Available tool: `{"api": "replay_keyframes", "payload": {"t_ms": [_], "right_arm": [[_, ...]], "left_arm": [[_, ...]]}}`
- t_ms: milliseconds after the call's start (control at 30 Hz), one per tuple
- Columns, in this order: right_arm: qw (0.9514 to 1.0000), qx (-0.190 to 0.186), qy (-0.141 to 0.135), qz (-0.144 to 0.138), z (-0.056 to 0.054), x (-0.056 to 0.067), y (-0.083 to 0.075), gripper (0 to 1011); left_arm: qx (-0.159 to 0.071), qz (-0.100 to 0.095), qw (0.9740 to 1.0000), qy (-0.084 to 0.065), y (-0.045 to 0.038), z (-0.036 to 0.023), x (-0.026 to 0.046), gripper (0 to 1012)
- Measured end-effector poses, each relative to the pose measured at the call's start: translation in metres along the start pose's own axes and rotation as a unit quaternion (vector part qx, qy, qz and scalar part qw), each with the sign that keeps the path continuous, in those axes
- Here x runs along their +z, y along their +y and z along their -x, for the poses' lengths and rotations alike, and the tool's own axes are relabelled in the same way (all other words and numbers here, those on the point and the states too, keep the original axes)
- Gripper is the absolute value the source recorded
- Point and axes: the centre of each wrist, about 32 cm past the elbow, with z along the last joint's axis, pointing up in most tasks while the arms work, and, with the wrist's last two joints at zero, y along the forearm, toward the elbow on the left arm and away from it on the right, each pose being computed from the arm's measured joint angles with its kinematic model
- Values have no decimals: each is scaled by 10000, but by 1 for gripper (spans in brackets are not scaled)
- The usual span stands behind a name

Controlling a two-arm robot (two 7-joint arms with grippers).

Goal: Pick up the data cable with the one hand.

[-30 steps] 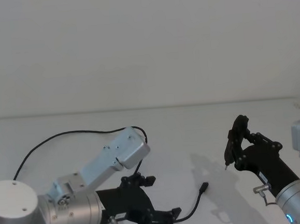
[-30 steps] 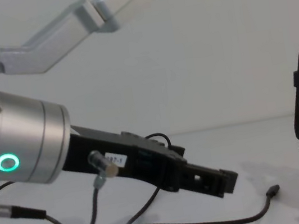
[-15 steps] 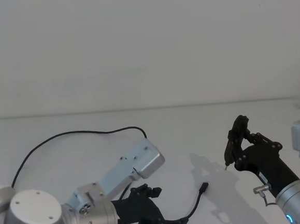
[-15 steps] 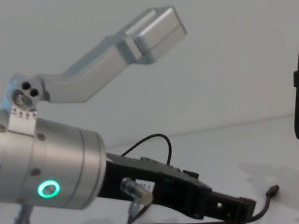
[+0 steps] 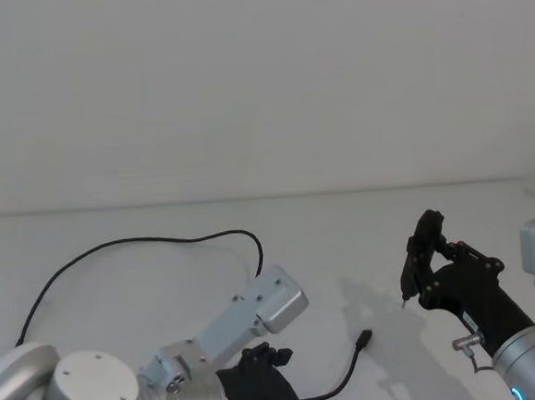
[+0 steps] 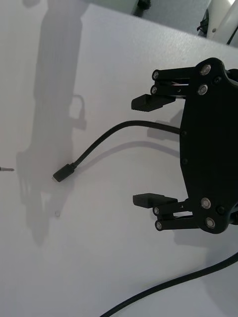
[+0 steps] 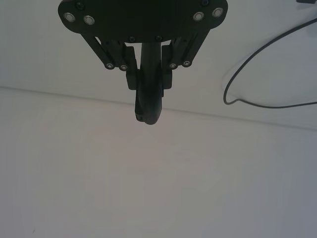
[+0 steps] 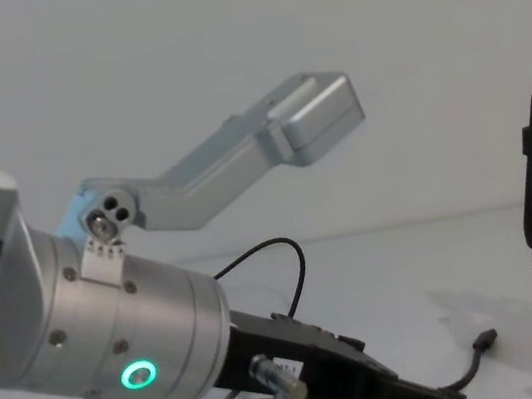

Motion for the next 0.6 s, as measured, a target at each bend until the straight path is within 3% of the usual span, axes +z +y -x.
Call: {"api": "replay_keyframes", "payload": {"t_ms": [167,333,600], "right_arm": [[10000,0,0,0,0,0,0,279],[10000,0,0,0,0,0,0,279],[10000,0,0,0,0,0,0,279]], "left_arm": [[8,-23,10000,-32,-61,-5,-9,1001],[14,-42,10000,-56,-103,-9,-17,929],[20,-64,9999,-85,-147,-13,-26,697]]}}
